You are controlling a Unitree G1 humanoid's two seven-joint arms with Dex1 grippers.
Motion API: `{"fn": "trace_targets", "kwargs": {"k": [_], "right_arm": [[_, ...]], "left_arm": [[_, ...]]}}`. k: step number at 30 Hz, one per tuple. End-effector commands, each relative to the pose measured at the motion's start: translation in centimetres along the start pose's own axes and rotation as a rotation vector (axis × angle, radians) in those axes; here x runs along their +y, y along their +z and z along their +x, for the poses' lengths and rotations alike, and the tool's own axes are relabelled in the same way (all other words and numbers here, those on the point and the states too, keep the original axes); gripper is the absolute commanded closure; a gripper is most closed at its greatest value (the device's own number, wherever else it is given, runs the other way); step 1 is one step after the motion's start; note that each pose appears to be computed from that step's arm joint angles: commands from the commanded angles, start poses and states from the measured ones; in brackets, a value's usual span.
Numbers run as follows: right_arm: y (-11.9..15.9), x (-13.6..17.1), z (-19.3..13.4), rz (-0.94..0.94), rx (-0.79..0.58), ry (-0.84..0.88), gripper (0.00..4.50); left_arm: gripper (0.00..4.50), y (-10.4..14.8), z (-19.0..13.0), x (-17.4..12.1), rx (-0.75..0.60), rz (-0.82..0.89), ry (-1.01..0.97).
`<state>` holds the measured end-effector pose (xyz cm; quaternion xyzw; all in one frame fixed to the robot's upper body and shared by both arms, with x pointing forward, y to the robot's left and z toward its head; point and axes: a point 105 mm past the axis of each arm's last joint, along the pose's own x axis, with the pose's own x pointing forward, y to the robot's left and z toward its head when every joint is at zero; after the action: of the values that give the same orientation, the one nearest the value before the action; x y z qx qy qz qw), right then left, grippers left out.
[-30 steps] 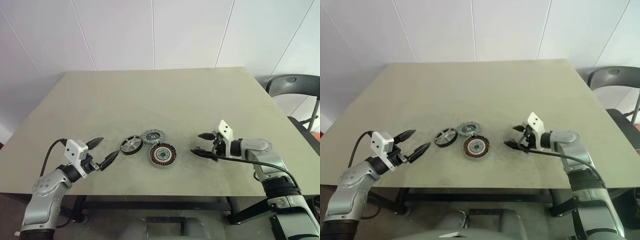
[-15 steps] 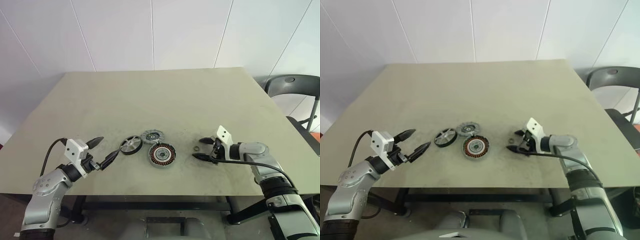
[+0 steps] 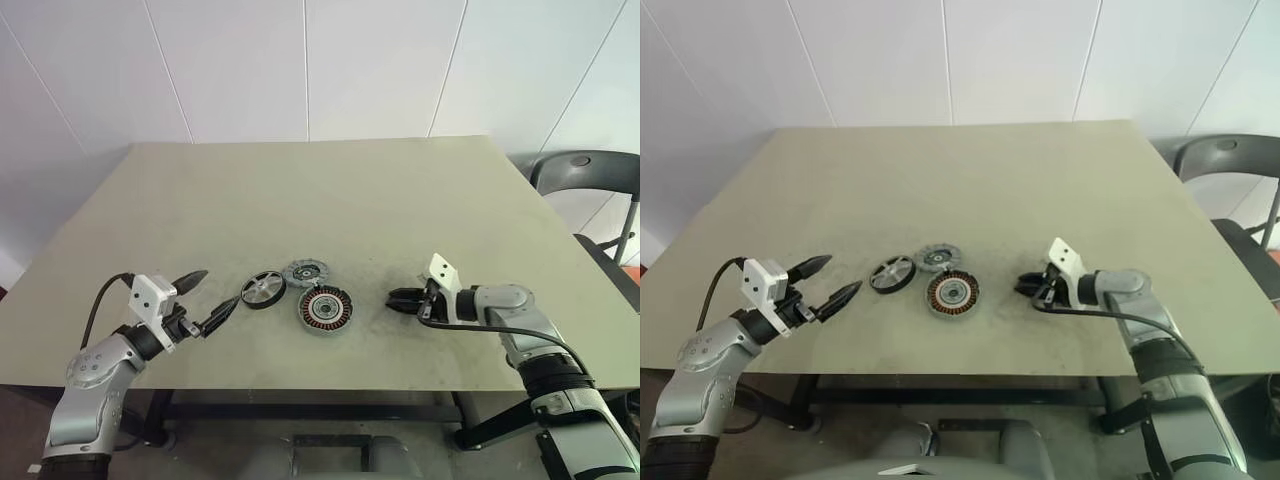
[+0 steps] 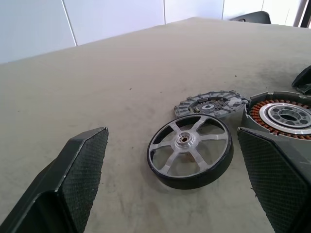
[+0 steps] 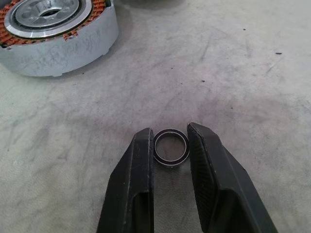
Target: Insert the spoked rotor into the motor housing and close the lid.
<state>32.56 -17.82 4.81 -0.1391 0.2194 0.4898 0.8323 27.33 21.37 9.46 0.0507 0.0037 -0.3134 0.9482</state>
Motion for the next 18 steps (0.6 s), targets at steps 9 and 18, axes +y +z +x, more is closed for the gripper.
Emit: {"fn": "trace_targets", "kwargs": {"k": [9, 18], "right_arm": [[8.2, 4.0, 1.1, -0.17, -0.059, 0.278, 3.84], [11.2, 5.5, 4.3, -0.215, -0.057, 0.388, 3.84]], "left_arm": [[0.0, 1.8, -0.9, -2.4, -0.044, -0.05, -0.196], [0.0, 1.7, -2.1, -4.8, 0.022, -0.043, -0.362]]}}
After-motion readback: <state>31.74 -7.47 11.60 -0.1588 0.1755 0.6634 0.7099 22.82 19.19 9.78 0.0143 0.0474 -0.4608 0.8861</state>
